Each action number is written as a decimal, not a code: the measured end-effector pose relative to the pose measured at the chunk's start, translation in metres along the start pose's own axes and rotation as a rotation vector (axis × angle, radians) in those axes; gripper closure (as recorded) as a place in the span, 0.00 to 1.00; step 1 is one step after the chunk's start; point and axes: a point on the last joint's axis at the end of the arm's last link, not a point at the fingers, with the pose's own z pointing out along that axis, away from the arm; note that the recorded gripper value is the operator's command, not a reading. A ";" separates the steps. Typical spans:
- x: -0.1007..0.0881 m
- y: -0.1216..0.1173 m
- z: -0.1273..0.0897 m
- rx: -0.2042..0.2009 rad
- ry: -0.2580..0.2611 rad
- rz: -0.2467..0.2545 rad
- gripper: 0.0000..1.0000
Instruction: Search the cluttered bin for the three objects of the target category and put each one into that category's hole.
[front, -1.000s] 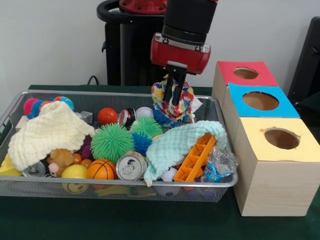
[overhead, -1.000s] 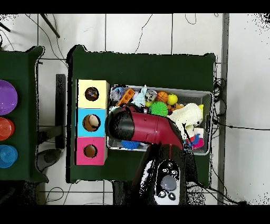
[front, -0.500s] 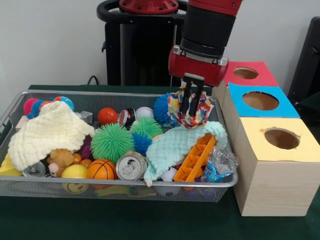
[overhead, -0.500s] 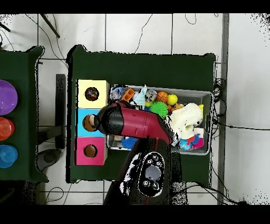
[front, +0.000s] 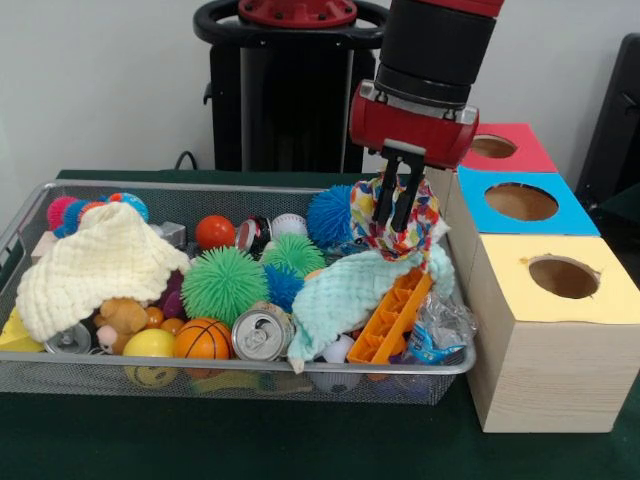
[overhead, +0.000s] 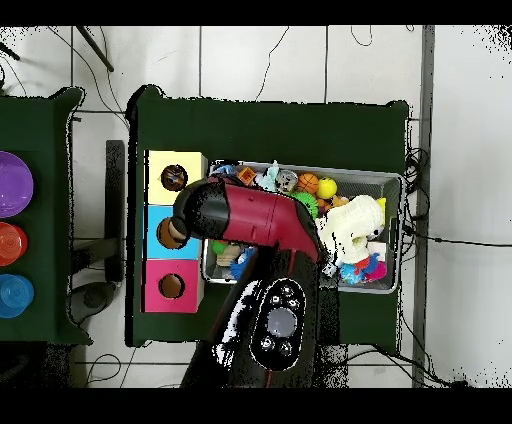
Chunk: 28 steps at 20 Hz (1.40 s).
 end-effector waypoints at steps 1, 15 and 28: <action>-0.004 0.000 -0.005 0.003 0.010 0.003 1.00; -0.049 0.011 -0.049 0.002 0.005 0.016 1.00; -0.072 0.028 -0.065 -0.002 -0.047 0.011 1.00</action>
